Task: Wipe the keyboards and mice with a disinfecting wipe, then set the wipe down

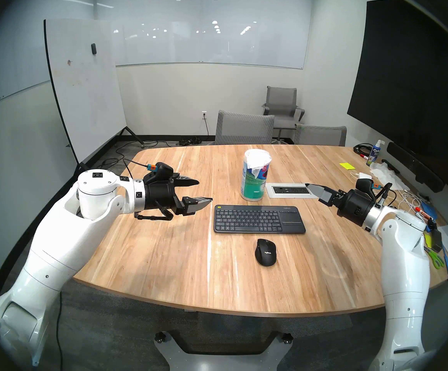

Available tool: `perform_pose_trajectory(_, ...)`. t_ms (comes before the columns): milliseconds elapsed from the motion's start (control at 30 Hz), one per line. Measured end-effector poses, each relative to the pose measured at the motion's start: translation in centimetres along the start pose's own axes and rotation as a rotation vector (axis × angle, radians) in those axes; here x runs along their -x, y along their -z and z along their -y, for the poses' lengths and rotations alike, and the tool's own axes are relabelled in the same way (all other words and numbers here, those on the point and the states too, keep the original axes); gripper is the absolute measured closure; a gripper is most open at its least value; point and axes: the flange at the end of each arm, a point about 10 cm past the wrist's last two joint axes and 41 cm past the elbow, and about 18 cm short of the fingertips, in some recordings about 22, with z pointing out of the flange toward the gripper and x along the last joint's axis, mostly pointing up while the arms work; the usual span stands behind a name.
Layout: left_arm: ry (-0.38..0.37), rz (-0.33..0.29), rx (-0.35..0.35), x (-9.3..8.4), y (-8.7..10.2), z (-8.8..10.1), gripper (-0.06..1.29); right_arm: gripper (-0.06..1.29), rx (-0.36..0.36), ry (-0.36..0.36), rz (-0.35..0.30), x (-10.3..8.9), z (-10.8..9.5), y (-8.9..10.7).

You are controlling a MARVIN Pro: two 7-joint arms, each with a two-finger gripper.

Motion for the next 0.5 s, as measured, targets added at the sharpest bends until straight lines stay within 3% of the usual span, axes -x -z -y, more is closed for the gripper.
perform_pose_trajectory(500,0.0,0.0,0.0,0.0,0.0,0.0,-0.03,0.0,-0.046,0.286,-0.047,-0.1,2.8,0.1)
